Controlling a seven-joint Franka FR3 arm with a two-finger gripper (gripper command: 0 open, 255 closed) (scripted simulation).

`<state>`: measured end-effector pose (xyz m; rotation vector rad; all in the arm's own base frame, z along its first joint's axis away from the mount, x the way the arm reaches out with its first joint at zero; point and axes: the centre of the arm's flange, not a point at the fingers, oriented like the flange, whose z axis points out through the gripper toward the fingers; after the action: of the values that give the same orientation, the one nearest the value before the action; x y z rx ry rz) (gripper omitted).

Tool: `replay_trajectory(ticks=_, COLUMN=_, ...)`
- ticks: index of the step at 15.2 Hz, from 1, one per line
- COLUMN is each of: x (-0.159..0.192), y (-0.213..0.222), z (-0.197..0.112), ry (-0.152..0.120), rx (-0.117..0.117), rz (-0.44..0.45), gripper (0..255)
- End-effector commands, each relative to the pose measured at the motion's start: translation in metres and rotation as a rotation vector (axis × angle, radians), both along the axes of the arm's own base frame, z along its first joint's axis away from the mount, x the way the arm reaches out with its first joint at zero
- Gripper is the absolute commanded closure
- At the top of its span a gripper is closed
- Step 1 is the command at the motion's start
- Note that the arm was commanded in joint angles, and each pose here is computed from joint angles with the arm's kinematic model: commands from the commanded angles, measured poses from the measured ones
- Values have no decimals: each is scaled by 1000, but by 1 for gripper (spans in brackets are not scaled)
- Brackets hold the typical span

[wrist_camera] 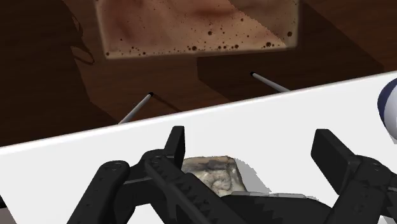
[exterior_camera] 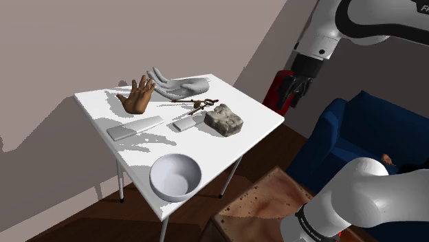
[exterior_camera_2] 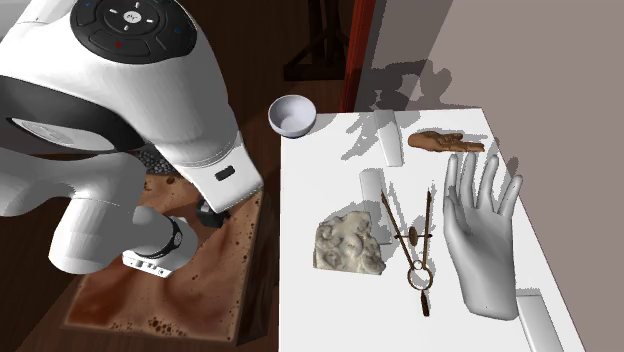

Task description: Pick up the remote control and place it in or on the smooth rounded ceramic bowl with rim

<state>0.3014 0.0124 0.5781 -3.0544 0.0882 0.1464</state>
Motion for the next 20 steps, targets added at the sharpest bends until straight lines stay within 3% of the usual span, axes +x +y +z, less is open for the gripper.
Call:
replay_trajectory(ticks=1, x=0, y=0, z=0, ry=0, rx=0, rz=0, gripper=0)
replay_trajectory(ticks=11, x=79, y=77, z=-66, ry=-9, rx=-49, rz=-385, gripper=0)
replay_trajectory(ticks=20, x=171, y=114, z=-128, ry=-17, rx=-94, rz=-731, gripper=0)
